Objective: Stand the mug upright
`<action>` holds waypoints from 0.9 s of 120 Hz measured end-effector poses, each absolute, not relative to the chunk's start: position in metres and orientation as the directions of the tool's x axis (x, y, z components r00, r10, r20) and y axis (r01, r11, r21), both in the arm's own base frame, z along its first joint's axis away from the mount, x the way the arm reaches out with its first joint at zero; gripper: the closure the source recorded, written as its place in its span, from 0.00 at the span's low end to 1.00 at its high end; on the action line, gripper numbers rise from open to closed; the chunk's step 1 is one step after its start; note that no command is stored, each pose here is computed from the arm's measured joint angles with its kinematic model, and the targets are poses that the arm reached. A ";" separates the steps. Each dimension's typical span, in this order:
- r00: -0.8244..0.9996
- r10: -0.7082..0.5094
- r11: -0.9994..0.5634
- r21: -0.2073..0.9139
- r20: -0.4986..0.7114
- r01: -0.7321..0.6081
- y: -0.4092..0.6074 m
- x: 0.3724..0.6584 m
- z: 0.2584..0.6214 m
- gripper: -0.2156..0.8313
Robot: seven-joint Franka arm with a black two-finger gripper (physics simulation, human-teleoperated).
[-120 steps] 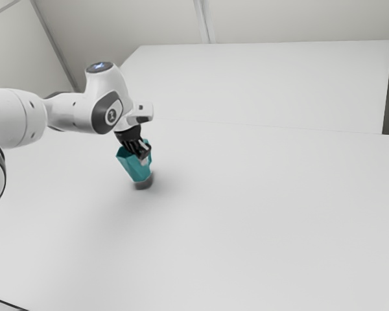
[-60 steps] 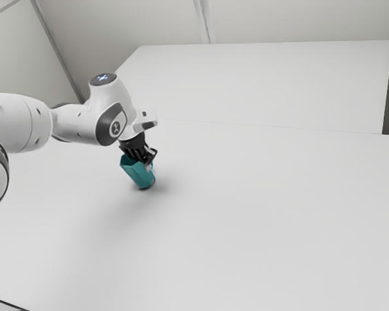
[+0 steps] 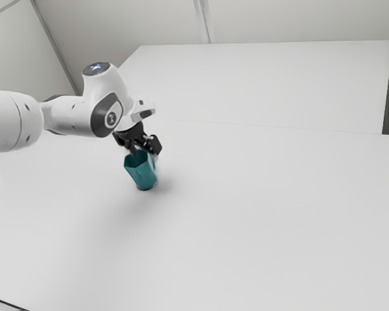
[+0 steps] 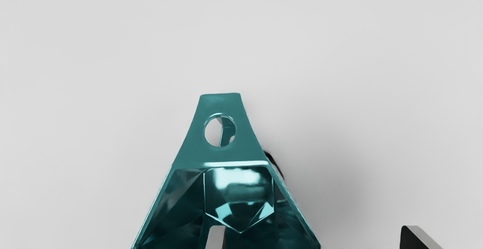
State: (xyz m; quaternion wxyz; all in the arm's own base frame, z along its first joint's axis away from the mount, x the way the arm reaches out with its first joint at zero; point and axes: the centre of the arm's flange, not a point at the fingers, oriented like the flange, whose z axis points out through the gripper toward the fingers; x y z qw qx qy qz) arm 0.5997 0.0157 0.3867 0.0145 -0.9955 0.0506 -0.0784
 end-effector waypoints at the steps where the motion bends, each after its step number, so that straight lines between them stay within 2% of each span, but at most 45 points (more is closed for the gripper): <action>1: 0.982 -0.103 -0.995 -0.037 0.156 -0.098 0.016 0.599 0.389 0.31; 24: 0.982 -0.085 -0.996 -0.022 0.169 -0.083 0.019 0.606 0.459 0.25; 58: 0.985 -0.092 -0.996 -0.005 0.146 -0.092 0.021 0.613 0.554 0.22; 78: 0.988 -0.115 -0.993 -0.002 0.105 -0.116 0.016 0.608 0.574 0.21; 108: 0.989 -0.134 -0.991 0.007 0.063 -0.135 0.018 0.603 0.576 0.21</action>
